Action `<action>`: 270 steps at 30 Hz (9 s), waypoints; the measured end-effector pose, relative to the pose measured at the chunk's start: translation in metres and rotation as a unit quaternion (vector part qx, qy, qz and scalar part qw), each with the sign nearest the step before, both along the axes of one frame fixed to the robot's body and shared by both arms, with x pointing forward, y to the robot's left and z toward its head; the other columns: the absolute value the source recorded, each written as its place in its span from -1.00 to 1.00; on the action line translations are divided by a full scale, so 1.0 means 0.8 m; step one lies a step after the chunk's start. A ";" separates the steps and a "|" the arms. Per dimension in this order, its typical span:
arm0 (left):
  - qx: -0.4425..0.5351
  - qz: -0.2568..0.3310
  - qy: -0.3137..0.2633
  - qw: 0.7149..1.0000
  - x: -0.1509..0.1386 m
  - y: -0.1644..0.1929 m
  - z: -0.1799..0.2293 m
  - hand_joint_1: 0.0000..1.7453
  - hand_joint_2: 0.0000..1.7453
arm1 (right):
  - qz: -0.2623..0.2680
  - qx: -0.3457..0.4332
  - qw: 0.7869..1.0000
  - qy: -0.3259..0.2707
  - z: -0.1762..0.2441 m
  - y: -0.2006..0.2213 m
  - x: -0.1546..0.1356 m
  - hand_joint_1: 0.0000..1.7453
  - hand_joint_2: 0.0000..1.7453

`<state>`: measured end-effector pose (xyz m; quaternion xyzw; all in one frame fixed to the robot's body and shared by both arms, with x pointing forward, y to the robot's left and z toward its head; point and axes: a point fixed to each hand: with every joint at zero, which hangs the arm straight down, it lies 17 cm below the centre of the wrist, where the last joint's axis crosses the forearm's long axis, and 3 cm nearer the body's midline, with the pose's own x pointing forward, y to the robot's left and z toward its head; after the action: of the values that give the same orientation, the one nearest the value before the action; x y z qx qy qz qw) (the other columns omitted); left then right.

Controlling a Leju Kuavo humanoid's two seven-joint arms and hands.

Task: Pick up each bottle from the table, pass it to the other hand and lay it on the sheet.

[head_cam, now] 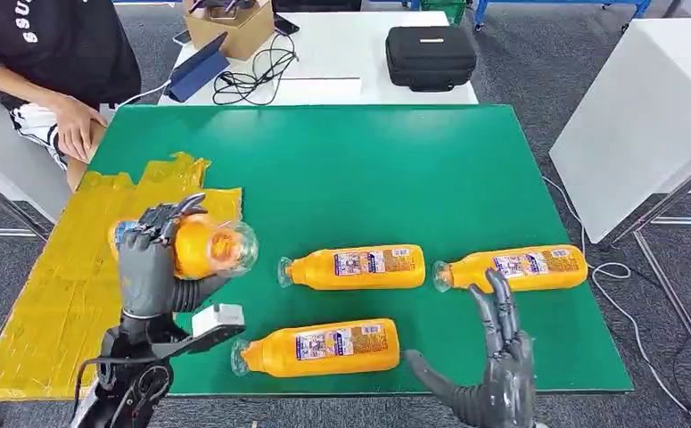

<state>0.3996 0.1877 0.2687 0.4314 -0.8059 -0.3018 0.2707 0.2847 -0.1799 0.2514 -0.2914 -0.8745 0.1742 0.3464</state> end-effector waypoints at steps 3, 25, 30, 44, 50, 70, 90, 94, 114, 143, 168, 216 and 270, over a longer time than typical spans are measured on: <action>0.075 0.033 0.015 0.996 0.023 0.011 -0.026 1.00 1.00 | -0.030 -0.006 1.000 -0.005 0.008 -0.030 -0.006 -1.00 1.00; 0.278 0.080 0.151 0.945 0.087 0.114 -0.168 1.00 1.00 | -0.068 0.003 0.998 0.011 0.020 -0.123 0.005 -1.00 1.00; 0.276 0.091 0.173 0.941 0.109 0.131 -0.178 1.00 1.00 | -0.078 -0.004 0.997 0.006 0.026 -0.139 0.017 -1.00 1.00; 0.269 0.089 0.219 0.934 0.120 0.129 -0.220 1.00 1.00 | -0.099 0.004 0.995 -0.002 0.033 -0.146 0.027 -1.00 1.00; 0.260 0.081 0.240 0.932 0.120 0.115 -0.236 1.00 1.00 | -0.100 0.008 0.995 0.000 0.033 -0.147 0.030 -1.00 1.00; 0.226 0.076 0.269 0.933 0.114 0.099 -0.265 -1.00 1.00 | -0.114 0.013 0.993 -0.012 0.036 -0.149 0.027 -1.00 1.00; 0.200 0.106 0.322 0.919 0.132 0.130 -0.295 -1.00 1.00 | -0.116 0.025 0.993 -0.028 0.049 -0.150 0.031 -1.00 1.00; 0.182 0.098 0.321 0.924 0.132 0.128 -0.293 -1.00 1.00 | -0.115 0.024 0.993 -0.027 0.049 -0.148 0.032 -1.00 1.00; -0.327 -0.198 0.140 0.913 0.069 0.065 0.000 -1.00 1.00 | -0.211 -0.215 0.947 0.112 -0.019 -0.175 0.128 -1.00 1.00; -0.385 -0.364 0.180 0.829 0.033 -0.032 -0.016 -1.00 1.00 | -0.176 -0.365 0.836 0.369 -0.229 -0.363 0.192 -1.00 1.00; -0.407 -0.368 0.206 0.810 0.038 -0.047 -0.048 -1.00 1.00 | -0.183 -0.395 0.836 0.333 -0.245 -0.310 0.237 -1.00 1.00; -0.447 -0.351 0.235 0.788 0.057 -0.048 -0.071 -1.00 1.00 | -0.110 -0.358 0.748 0.548 -0.332 -0.298 0.289 1.00 1.00; -0.342 -0.503 0.360 0.707 -0.028 -0.170 -0.011 -1.00 1.00 | 0.247 0.190 0.924 0.221 -0.067 0.083 0.199 1.00 1.00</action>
<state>0.3769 0.0518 0.2599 -0.3020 -0.7928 -0.2291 0.4772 0.4442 -0.1132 0.1975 0.0505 -0.8366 0.1449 0.5259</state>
